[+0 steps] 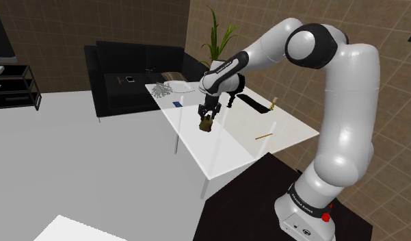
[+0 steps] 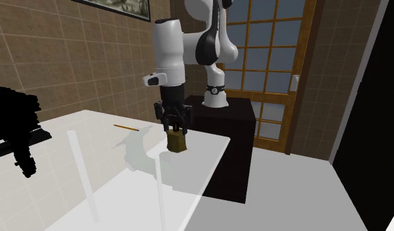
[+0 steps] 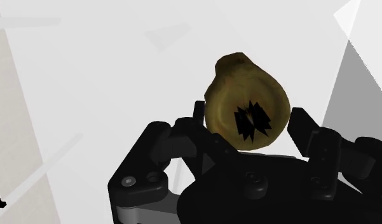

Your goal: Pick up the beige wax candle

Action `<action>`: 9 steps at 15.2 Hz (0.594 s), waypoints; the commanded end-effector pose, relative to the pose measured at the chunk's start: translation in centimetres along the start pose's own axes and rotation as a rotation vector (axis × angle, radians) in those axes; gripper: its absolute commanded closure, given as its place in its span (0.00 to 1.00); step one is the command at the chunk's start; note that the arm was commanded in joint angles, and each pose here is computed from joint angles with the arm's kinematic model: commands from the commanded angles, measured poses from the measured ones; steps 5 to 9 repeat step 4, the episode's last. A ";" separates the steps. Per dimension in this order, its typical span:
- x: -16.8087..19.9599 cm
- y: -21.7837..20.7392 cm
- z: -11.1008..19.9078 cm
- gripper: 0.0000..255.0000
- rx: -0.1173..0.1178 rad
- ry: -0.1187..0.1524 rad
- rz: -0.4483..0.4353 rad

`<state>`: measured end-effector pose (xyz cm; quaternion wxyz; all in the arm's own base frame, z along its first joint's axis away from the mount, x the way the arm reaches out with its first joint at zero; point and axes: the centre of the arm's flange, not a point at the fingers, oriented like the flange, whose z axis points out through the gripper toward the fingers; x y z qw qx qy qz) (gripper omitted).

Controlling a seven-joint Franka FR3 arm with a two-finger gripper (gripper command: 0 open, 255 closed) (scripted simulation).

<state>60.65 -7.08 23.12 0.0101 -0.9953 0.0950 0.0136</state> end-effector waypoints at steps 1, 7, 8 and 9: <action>0.0 0.0 -1.1 1.00 0.000 0.000 0.000; 0.0 0.0 -1.7 1.00 0.000 0.000 0.000; 0.0 0.0 -1.7 1.00 0.000 0.000 0.000; 0.0 0.0 -1.7 1.00 0.000 0.000 0.000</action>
